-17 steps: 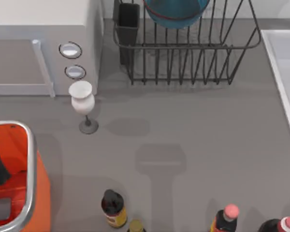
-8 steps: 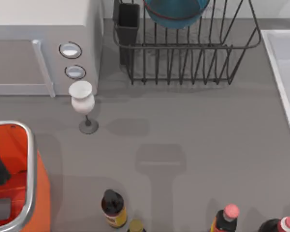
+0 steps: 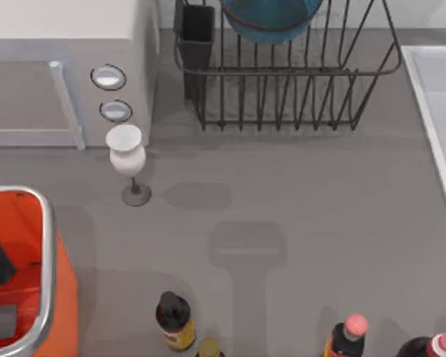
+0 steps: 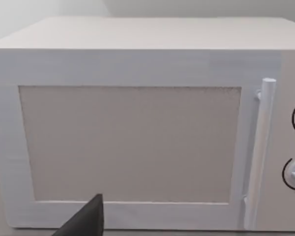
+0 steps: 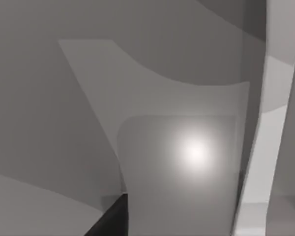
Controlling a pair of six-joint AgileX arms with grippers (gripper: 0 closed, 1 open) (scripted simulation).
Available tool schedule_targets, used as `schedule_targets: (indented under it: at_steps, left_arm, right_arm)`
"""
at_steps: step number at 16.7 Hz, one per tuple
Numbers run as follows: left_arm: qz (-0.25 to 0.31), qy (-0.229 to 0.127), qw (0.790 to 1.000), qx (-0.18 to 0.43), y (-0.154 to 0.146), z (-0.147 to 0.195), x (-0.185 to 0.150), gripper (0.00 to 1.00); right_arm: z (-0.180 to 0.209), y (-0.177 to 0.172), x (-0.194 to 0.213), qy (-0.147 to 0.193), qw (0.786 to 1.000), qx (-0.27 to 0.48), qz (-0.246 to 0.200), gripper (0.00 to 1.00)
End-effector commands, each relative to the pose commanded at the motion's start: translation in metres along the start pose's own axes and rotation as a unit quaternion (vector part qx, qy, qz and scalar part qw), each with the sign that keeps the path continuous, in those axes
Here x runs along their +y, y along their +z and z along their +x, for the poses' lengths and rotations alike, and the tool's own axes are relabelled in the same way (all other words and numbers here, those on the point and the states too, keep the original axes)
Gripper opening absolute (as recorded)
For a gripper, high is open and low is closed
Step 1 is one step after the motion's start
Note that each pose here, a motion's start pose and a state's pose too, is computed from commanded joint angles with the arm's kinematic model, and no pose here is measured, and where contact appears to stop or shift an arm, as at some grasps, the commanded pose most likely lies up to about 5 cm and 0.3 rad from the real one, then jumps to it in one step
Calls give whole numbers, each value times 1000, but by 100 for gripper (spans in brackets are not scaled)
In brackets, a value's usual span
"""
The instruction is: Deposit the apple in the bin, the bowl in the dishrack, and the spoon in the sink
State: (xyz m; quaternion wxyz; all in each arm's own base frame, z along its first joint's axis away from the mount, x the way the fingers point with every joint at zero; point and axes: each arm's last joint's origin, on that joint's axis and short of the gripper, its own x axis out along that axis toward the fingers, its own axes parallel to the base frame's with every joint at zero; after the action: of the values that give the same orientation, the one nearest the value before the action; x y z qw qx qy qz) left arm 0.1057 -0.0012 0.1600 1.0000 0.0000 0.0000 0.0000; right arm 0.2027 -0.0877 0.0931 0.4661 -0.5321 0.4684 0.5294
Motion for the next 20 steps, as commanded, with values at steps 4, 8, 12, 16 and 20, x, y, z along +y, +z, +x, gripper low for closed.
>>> schedule_targets:
  at_steps: [4, 8, 12, 16, 20]
  left_arm:
    - [0, 0, 1000, 0, 0, 0, 0, 100]
    - [0, 0, 1000, 0, 0, 0, 0, 100]
    - [0, 0, 1000, 0, 0, 0, 0, 100]
    - [0, 0, 1000, 0, 0, 0, 0, 100]
    - [0, 0, 1000, 0, 0, 0, 0, 100]
  right_arm:
    - [-22, 0, -1, 0, 1000, 20, 18, 0]
    - [-38, -2, -6, -1, 1000, 21, 10, 0]
    - [-79, -2, -5, 14, 1000, 12, 10, 0]
    - [-117, -1, -2, 4, 1000, 18, 16, 0]
    - [-122, 0, -1, 0, 1000, 20, 18, 0]
